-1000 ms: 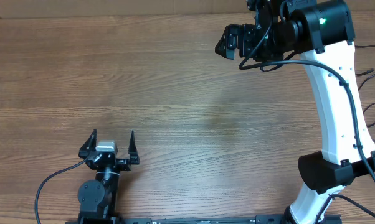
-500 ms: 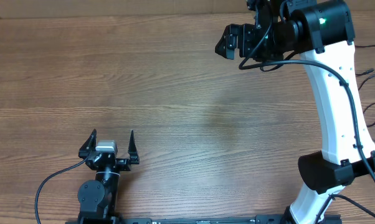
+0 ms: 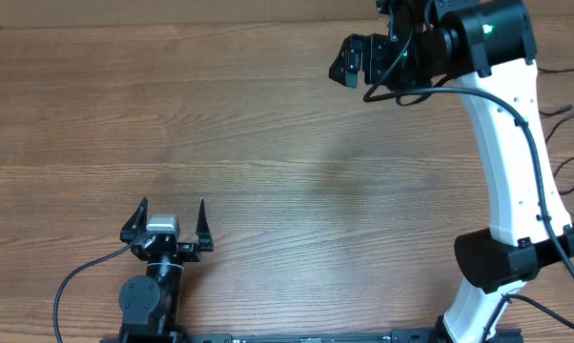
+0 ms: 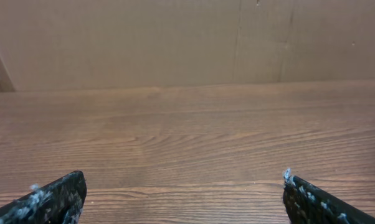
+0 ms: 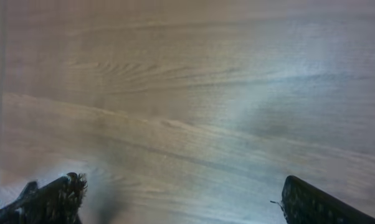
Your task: Untangle cables
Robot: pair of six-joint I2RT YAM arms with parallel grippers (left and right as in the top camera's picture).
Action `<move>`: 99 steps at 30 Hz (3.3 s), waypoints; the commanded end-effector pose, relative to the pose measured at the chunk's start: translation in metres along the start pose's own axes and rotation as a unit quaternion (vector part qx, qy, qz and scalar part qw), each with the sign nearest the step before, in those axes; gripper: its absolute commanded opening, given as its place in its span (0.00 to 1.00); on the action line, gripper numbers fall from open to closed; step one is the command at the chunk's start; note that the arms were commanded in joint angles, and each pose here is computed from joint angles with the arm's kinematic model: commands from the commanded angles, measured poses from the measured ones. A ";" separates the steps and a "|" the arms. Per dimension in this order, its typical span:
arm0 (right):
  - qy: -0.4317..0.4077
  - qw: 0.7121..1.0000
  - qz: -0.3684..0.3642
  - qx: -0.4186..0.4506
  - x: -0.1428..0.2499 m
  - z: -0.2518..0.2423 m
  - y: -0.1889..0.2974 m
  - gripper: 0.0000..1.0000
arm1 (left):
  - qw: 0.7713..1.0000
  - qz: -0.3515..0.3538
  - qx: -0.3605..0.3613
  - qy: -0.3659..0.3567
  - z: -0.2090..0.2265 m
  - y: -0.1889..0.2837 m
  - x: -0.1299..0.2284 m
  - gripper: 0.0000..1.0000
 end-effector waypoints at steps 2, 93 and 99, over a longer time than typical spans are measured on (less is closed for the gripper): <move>0.015 0.997 -0.075 0.010 -0.006 0.001 0.033 1.00 | 1.000 -0.002 -0.008 -0.009 0.002 0.000 0.000 1.00; 0.174 0.822 -0.542 0.017 0.192 -0.227 -0.033 1.00 | 1.000 -0.002 -0.008 -0.009 0.002 0.000 0.000 1.00; 0.174 0.823 -0.540 0.017 0.192 -0.227 -0.034 1.00 | 1.000 -0.002 -0.008 -0.009 0.002 0.000 0.000 1.00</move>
Point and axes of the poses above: each gripper's point midway between its finger pads, its own y axis back along the fingers, its own z axis along the line the jaws close on, x = y × z, the point moved 6 cm from there along y, back along the fingers, and after that the axes turned 15 degrees about -y, right-handed, at the moved point
